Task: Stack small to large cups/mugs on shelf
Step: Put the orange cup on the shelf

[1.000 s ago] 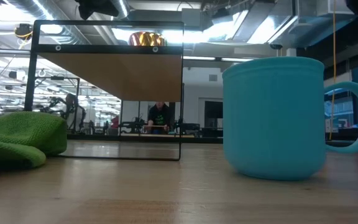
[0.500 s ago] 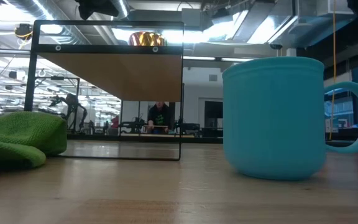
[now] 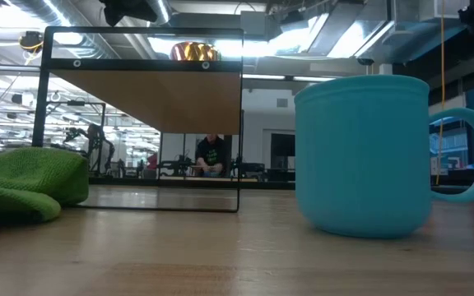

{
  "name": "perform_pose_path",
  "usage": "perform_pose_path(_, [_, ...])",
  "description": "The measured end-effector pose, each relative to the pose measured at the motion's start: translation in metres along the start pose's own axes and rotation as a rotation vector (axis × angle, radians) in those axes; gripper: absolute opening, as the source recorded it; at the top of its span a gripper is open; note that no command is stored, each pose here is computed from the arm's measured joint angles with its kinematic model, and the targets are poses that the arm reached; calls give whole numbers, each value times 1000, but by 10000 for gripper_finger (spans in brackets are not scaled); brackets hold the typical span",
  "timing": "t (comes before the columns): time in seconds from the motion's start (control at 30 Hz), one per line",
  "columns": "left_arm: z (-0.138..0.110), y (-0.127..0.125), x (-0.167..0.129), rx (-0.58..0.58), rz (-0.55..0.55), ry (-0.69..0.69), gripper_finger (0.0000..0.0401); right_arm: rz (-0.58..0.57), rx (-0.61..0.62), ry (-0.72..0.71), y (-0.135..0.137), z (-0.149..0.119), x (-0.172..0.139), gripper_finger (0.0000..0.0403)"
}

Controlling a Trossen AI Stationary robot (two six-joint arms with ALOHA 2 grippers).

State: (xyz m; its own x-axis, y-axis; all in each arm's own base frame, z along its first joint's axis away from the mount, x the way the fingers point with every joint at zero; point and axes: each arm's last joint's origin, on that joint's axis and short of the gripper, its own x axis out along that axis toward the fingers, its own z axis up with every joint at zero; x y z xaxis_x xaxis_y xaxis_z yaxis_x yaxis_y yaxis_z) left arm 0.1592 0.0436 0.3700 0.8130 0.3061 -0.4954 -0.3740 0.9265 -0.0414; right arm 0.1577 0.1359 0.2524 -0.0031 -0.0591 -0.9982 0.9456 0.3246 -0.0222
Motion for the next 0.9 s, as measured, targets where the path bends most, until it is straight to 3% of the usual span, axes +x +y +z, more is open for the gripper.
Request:
perform_pose_path(0.67, [0, 0, 0, 1, 0, 0, 0, -160, 31, 9, 20, -12, 30, 155])
perform_pose_path(0.9, [0, 0, 0, 1, 0, 0, 0, -161, 31, 9, 20, -12, 30, 94])
